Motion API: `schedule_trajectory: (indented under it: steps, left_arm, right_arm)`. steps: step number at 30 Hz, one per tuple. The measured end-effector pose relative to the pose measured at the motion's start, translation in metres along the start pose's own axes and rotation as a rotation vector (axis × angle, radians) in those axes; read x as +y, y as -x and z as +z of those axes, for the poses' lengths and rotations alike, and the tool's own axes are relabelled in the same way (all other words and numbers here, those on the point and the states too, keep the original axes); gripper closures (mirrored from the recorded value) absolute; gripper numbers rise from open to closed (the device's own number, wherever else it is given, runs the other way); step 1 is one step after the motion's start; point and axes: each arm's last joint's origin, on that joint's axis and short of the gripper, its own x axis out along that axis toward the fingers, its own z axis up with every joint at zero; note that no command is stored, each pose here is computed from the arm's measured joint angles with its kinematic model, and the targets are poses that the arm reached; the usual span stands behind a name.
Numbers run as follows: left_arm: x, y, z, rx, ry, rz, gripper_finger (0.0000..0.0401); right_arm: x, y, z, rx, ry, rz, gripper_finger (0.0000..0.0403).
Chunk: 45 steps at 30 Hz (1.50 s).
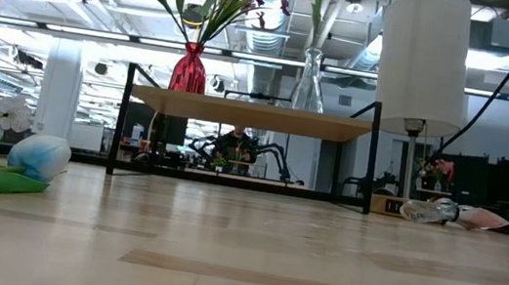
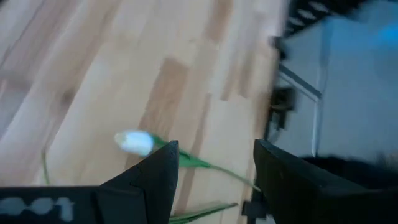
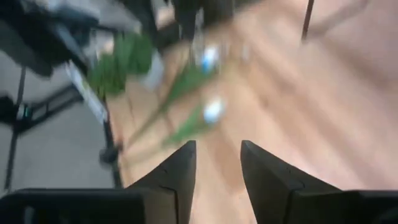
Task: Pick and place flowers into a vace then onto a shelf
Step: Put the right white flower into the transparent vase on the shelf
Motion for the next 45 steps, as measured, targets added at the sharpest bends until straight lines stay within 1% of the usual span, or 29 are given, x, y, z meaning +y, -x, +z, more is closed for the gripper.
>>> schedule_trajectory:
  steps: [5, 8, 11, 14, 17, 20, 22, 26, 31, 40, 45]
  left_arm:
    - [-0.004, -0.035, -0.011, 0.008, 0.205, 0.164, 0.0205]
    - [-0.007, -0.057, -0.018, 0.029, 0.323, 0.239, 0.0205]
    - [-0.008, -0.079, -0.029, 0.062, 0.418, 0.306, 0.0205]
    - [-0.008, -0.097, -0.039, 0.113, 0.490, 0.361, 0.0205]
    - [-0.010, -0.111, -0.048, 0.150, 0.557, 0.380, 0.0205]
    - [-0.016, -0.121, -0.052, 0.146, 0.613, 0.349, 0.0205]
    - [-0.018, -0.127, -0.056, 0.143, 0.640, 0.343, 0.0205]
    - [-0.019, -0.143, -0.066, 0.144, 0.676, 0.371, 0.0205]
    - [-0.018, -0.160, -0.074, 0.105, 0.695, 0.390, 0.0205]
    - [-0.015, -0.171, -0.077, 0.058, 0.690, 0.421, 0.0205]
    - [-0.012, -0.181, -0.080, 0.071, 0.672, 0.457, 0.0205]
  right_arm:
    - [-0.001, 0.010, -0.027, 0.233, -0.081, -0.042, 0.0291]
    - [-0.001, 0.019, -0.042, 0.314, -0.092, -0.096, 0.0291]
    - [0.004, 0.029, -0.057, 0.356, -0.075, -0.126, 0.0290]
    - [0.010, 0.039, -0.070, 0.383, -0.036, -0.123, 0.0290]
    - [0.015, 0.048, -0.081, 0.399, 0.009, -0.115, 0.0290]
    - [0.020, 0.057, -0.090, 0.382, 0.052, -0.114, 0.0290]
    - [0.023, 0.061, -0.096, 0.371, 0.076, -0.110, 0.0290]
    - [0.029, 0.070, -0.107, 0.349, 0.111, -0.100, 0.0290]
    - [0.031, 0.079, -0.116, 0.298, 0.120, -0.121, 0.0290]
    - [0.030, 0.085, -0.121, 0.275, 0.130, -0.148, 0.0290]
    - [0.028, 0.084, -0.120, 0.270, 0.136, -0.165, 0.0290]
